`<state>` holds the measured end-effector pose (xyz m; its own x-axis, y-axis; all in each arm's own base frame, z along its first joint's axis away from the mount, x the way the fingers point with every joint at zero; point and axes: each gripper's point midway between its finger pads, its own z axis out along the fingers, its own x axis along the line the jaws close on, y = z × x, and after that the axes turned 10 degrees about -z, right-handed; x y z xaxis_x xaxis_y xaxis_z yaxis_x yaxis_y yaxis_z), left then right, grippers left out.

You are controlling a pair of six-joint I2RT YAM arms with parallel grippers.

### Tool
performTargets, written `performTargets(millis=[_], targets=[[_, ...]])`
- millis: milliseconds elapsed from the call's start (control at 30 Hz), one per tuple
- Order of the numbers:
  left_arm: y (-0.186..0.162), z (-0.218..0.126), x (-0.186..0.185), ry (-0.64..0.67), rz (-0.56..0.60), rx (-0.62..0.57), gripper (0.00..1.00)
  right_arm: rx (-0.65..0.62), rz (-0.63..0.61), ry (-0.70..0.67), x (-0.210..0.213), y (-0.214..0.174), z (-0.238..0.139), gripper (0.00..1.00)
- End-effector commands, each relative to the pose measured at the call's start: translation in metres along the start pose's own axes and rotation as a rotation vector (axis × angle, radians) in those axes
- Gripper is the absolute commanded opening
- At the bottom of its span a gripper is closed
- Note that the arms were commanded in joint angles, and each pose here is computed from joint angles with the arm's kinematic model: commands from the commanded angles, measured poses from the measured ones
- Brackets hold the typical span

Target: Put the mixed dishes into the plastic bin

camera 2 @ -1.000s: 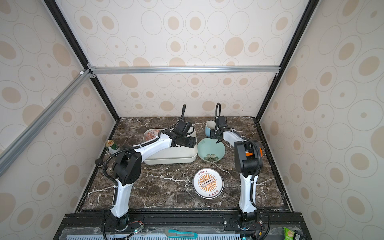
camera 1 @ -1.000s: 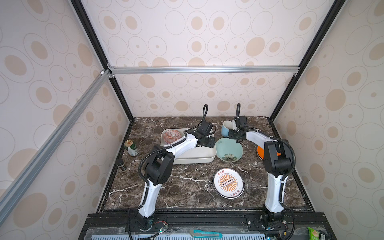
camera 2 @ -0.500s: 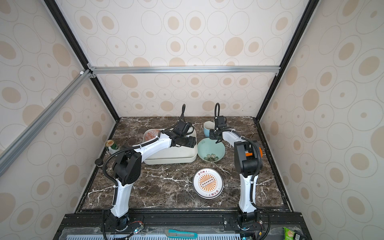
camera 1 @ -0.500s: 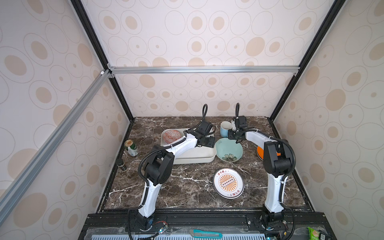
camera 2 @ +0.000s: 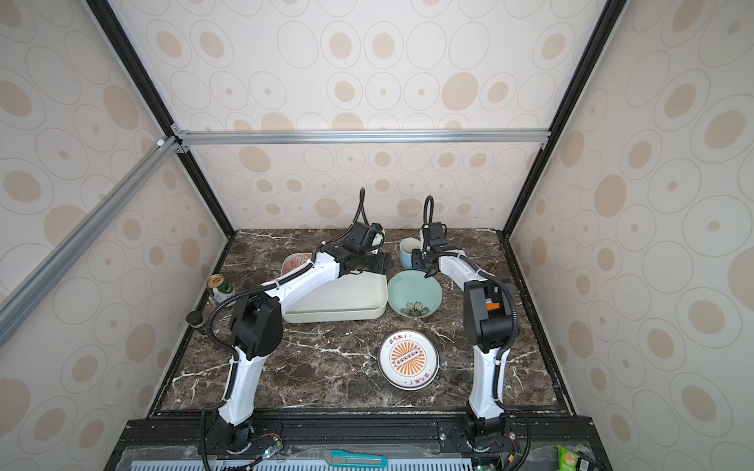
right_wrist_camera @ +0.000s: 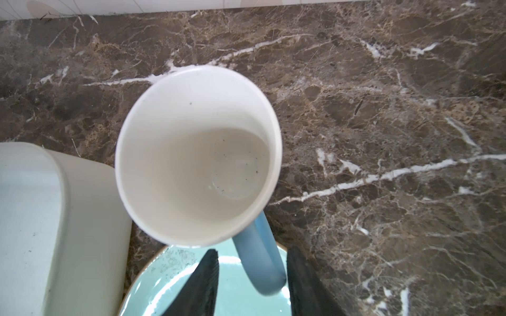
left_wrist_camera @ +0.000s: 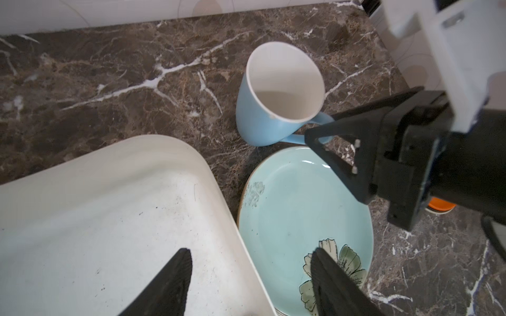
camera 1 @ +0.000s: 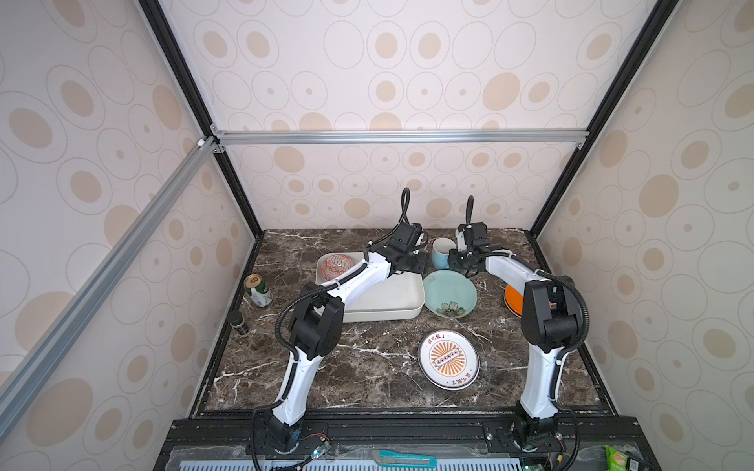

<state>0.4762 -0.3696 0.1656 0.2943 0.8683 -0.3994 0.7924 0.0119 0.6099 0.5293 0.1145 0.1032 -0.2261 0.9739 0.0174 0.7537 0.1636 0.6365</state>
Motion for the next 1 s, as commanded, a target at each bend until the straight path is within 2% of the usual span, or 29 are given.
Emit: performTargets(millis=[0,133,267,500,767,967], targets=[[0.006,-0.006,-0.002,-0.005,0.002,0.009,0.69,-0.021,-0.015,0.018,0.007,0.01,-0.007,0.42],[0.0,-0.013,0.0,-0.001,-0.003,0.012,0.7,-0.017,-0.009,0.038,0.01,0.009,-0.009,0.43],[-0.009,-0.024,0.001,-0.014,-0.017,0.012,0.7,-0.027,0.005,0.03,0.009,0.007,-0.025,0.49],[-0.036,-0.028,-0.015,-0.048,-0.009,0.057,0.7,0.011,0.074,-0.026,-0.003,-0.032,-0.063,0.52],[-0.072,-0.005,-0.07,-0.138,0.048,0.138,0.69,0.067,0.171,-0.031,-0.016,-0.093,-0.089,0.53],[-0.099,0.021,-0.065,-0.119,0.039,0.201,0.65,0.073,0.187,-0.029,-0.021,-0.108,-0.101,0.53]])
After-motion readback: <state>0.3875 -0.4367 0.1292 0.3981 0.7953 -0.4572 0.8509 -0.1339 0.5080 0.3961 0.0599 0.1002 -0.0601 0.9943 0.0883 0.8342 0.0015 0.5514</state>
